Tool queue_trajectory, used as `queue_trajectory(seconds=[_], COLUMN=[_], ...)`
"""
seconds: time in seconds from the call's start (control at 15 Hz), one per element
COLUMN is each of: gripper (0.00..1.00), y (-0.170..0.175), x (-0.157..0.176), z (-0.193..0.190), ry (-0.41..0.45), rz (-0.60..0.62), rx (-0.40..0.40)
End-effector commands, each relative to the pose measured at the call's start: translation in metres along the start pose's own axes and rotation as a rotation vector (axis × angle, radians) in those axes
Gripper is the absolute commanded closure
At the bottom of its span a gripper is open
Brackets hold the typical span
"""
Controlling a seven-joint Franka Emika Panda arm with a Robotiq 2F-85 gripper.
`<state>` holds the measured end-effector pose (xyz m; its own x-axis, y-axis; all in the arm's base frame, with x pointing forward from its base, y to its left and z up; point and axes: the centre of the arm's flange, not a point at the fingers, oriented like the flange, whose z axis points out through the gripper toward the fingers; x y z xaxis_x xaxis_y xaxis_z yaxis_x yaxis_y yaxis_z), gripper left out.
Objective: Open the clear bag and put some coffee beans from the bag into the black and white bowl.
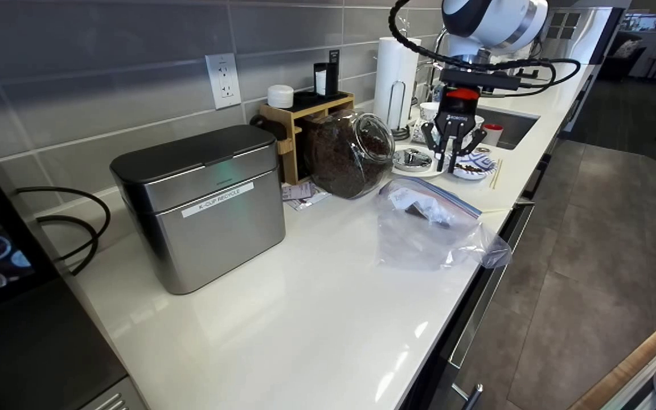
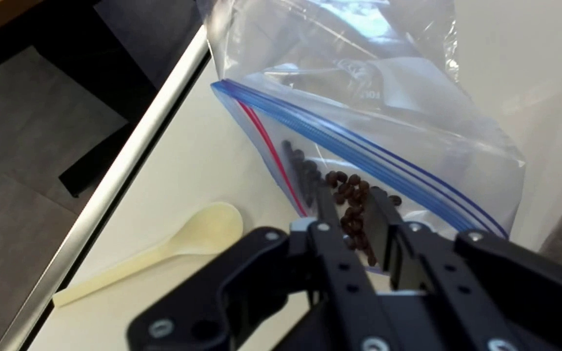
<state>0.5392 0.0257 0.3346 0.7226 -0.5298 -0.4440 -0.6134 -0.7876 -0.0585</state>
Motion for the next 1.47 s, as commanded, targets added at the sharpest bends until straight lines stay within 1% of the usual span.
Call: queue_trajectory(seconds=[0.0, 0.2, 0.53, 0.8, 1.0, 1.07, 1.13, 1.33, 1.4], gripper=[1.00, 1.00, 1.00, 1.00, 1.00, 0.85, 0.73, 0.53, 0.44], y=[-0.013, -0.018, -0.027, -0.028, -0.025, -0.022, -0.021, -0.016, -0.015], x=[0.005, 0.008, 0.014, 0.013, 0.011, 0.011, 0.011, 0.011, 0.011], z=[0.020, 0.035, 0.055, 0.068, 0.077, 0.078, 0.079, 0.080, 0.082], ry=[-0.009, 0.007, 0.061, 0.087, 0.088, 0.094, 0.088, 0.098, 0.099], rz=[0.055, 0.069, 0.057, 0.039, 0.020, 0.012, 0.003, -0.031, -0.042], rx=[0.007, -0.013, 0.022, 0.018, 0.015, 0.016, 0.016, 0.017, 0.019])
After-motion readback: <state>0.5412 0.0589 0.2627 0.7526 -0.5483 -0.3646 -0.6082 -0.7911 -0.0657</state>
